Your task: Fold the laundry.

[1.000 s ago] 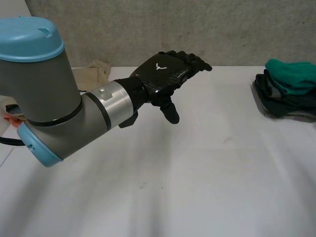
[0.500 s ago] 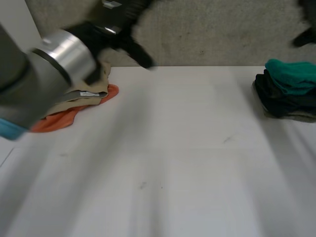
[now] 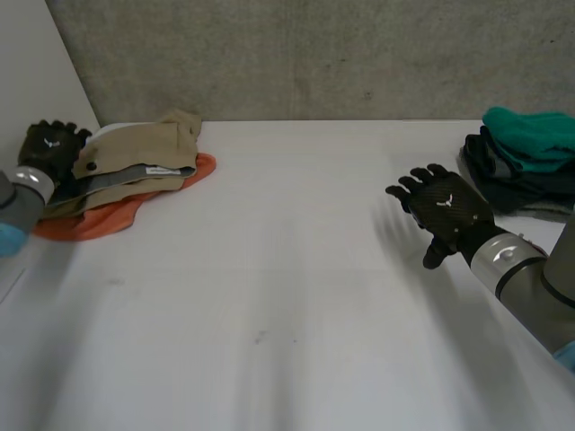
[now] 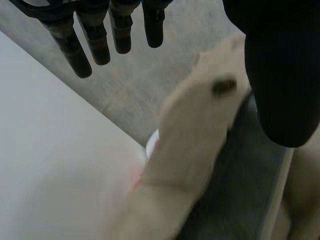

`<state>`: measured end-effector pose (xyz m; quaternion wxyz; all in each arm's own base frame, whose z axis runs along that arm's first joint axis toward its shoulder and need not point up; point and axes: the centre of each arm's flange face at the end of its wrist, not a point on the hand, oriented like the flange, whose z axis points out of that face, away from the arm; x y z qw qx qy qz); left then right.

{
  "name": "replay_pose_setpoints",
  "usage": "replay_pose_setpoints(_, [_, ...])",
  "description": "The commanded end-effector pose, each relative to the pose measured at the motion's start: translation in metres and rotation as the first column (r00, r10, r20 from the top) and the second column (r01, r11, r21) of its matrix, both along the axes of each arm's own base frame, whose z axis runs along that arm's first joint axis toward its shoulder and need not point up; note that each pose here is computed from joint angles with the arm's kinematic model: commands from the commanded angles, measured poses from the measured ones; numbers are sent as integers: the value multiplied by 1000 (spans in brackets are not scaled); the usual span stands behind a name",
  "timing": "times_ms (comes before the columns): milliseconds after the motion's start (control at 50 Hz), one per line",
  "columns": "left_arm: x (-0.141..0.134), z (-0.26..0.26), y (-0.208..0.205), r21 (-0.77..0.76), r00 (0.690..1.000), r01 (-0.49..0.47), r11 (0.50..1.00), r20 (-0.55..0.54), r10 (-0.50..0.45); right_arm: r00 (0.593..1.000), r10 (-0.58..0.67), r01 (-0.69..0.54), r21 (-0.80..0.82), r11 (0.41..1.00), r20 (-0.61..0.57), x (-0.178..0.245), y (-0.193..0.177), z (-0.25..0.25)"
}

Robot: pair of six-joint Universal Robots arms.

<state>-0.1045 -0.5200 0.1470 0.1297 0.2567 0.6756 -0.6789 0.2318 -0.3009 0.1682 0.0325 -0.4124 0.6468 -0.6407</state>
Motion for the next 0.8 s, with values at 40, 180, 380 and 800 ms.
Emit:
replay_pose_setpoints(40, [12, -45, -25, -18, 1000, 8, 1000, -14, -8, 1000, -1, 1, 51, 999, -3, -3, 11, -13])
replay_pose_setpoints(180, [-8, -6, -20, -74, 998, -23, 997, -58, 19, 1000, -17, 17, 54, 998, -7, -8, 8, -14])
replay_pose_setpoints(380, [-92, 146, 59, -284, 935, 97, 954, -302, -185, 1000, -27, 27, 41, 999, -2, -9, 8, -9])
replay_pose_setpoints(800, [-320, 34, 263, 76, 697, 663, 744, -424, -578, 947, -306, 304, 35, 952, 96, -50, -15, 16])
